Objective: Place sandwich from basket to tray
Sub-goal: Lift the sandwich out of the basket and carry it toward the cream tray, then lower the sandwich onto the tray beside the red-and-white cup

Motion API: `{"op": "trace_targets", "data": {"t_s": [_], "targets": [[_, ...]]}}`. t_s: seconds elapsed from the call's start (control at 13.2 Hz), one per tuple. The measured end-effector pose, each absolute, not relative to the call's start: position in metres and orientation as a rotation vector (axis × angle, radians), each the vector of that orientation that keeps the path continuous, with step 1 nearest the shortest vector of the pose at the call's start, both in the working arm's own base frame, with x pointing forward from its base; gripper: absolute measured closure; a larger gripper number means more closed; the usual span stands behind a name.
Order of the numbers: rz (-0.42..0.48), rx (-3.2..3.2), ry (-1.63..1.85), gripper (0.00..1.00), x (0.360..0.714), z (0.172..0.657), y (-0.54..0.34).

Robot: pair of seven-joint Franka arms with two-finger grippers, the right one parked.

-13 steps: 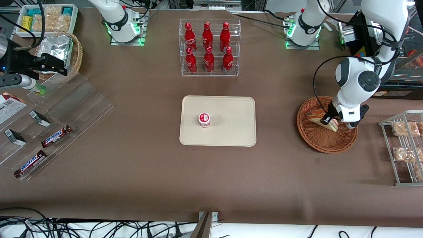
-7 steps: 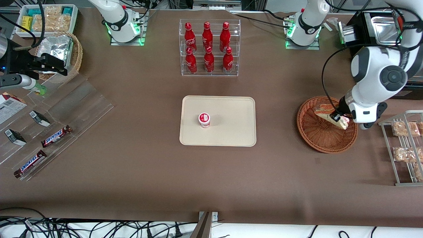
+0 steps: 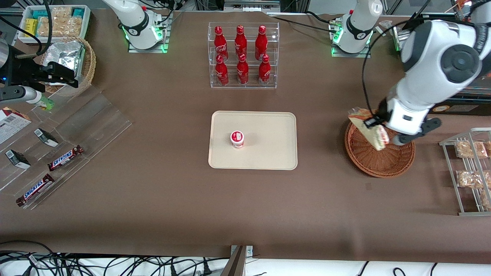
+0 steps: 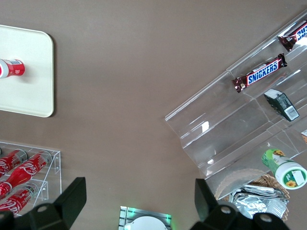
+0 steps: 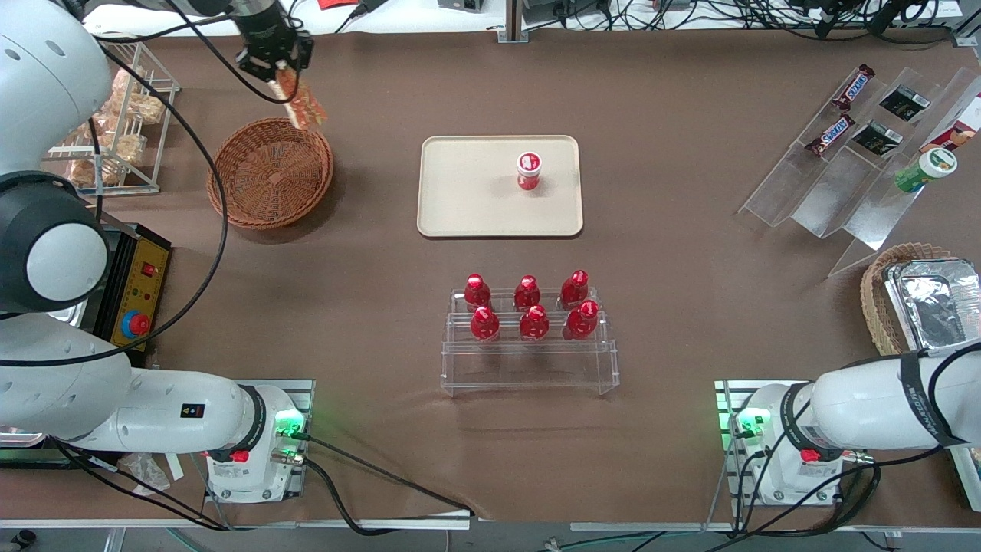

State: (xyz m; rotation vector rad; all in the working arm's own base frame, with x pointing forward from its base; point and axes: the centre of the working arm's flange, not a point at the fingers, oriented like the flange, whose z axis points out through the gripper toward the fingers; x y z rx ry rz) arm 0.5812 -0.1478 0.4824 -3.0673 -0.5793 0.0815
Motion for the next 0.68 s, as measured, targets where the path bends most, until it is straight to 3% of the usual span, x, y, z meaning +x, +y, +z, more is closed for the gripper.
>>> {"op": "trace_targets", "data": {"t_s": [0.3, 0.68], "targets": [[0.088, -3.155, -0.156, 0.81, 0.554, 0.474, -0.249], [0.129, -3.22, 0.11, 0.81, 0.538, 0.429, -0.324]]}}
